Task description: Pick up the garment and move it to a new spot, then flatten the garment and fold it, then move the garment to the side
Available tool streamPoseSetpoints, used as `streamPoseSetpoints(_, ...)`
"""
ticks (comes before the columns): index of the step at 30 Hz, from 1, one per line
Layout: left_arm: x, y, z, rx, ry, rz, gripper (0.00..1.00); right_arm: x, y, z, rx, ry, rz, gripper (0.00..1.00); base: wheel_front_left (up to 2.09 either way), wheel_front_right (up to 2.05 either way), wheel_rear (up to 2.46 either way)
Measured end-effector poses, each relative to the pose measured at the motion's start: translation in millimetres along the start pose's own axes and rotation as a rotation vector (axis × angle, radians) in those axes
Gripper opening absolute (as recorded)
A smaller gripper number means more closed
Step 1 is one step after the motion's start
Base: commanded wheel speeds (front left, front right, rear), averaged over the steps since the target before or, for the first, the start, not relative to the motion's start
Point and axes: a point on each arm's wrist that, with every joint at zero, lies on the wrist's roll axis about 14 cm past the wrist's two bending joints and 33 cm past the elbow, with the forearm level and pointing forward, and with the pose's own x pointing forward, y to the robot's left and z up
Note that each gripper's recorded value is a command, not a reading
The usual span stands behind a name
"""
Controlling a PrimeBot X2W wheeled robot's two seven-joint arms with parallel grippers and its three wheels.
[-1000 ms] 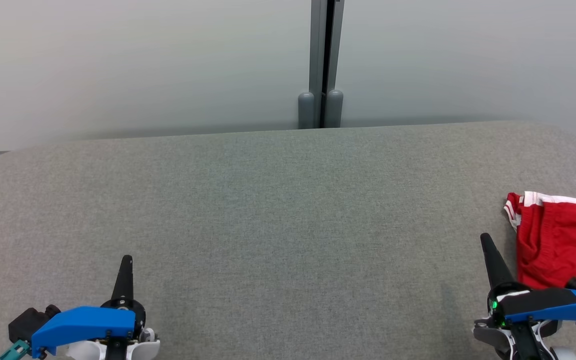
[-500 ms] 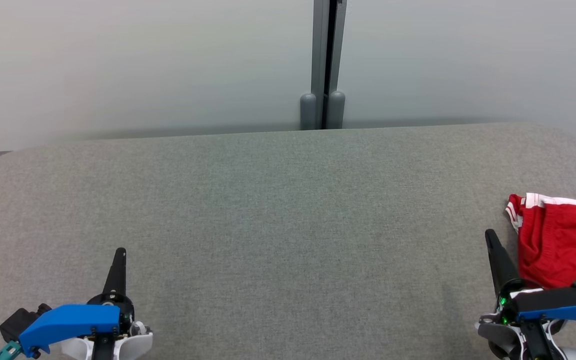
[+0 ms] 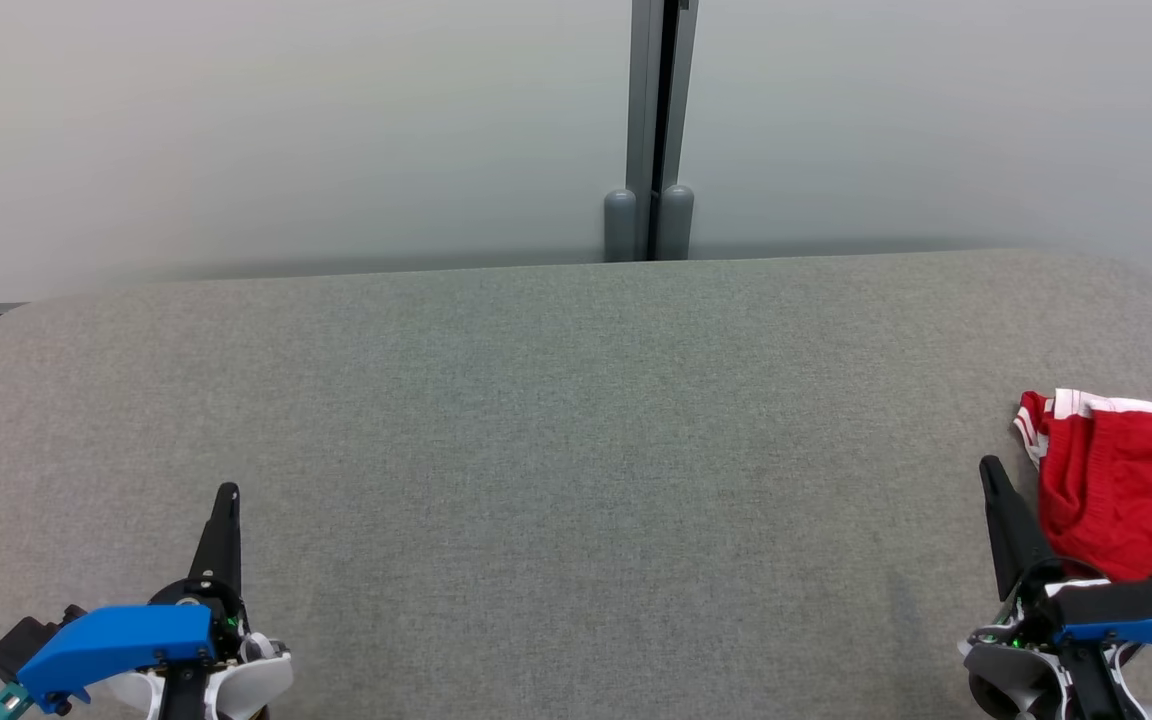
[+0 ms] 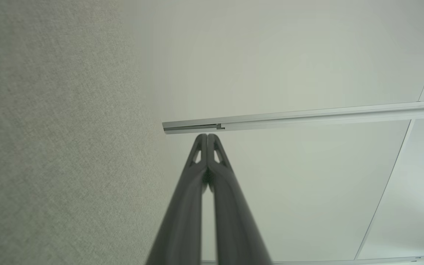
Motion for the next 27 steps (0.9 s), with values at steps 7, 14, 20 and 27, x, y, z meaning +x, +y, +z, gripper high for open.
streamPoseSetpoints(7,1,-7,3,-0.043,-0.003,-0.028,0.0,0,4,0,0.049,0.005,0.015,0.0,0.0,0.0,0.0)
streamPoseSetpoints(14,1,-12,8,-0.086,-0.014,-0.05,0.0,0,9,1,0.095,0.006,0.033,0.0,0.0,0.0,0.0)
streamPoseSetpoints(20,1,-16,10,-0.11,-0.017,-0.068,0.0,0,11,2,0.124,0.006,0.041,0.0,0.0,0.0,0.0)
streamPoseSetpoints(27,1,-16,10,-0.111,-0.017,-0.068,0.0,0,11,2,0.124,0.006,0.041,0.0,0.0,0.0,0.0)
